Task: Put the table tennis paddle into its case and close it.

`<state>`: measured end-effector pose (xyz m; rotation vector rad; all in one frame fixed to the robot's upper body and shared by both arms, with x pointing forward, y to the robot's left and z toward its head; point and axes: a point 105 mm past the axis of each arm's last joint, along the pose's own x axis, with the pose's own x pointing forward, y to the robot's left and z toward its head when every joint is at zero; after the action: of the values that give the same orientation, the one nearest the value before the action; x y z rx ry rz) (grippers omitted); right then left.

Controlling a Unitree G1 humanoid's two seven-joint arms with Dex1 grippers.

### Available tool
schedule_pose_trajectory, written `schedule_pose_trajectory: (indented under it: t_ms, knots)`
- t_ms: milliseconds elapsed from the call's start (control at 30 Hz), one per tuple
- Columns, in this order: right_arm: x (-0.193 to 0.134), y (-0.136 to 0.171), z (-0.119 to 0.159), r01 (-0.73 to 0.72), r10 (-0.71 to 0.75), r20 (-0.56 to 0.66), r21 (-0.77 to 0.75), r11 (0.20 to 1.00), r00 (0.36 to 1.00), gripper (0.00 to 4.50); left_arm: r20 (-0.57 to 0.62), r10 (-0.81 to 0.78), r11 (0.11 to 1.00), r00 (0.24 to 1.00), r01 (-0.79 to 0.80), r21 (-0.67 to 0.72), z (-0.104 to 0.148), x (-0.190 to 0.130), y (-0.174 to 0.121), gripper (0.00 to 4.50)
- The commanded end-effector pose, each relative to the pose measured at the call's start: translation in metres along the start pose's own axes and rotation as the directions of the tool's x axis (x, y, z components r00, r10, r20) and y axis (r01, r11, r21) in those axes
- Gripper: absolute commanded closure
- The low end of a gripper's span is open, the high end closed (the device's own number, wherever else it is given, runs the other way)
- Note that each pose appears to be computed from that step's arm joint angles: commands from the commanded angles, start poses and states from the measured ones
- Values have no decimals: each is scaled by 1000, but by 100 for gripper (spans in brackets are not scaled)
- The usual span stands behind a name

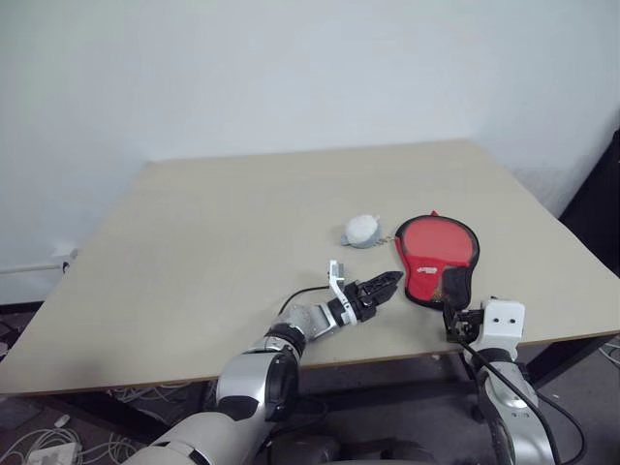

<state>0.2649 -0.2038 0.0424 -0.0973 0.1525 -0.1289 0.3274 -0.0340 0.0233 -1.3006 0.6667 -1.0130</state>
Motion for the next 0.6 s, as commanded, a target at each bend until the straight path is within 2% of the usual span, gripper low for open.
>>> schedule_pose_trajectory:
  t_ms: [33, 267, 600]
  knots:
    - [70, -2, 97, -2, -22, 128, 180, 984, 992, 5, -377, 271, 27, 886, 384, 923, 102, -27, -144, 104]
    - [71, 0, 98, -13, -9, 119, 182, 983, 993, 5, -357, 278, -14, 892, 375, 927, 107, -33, -148, 104]
    - [73, 3, 99, -21, 1, 105, 185, 982, 994, 5, -359, 264, -8, 895, 375, 927, 104, -31, -150, 104]
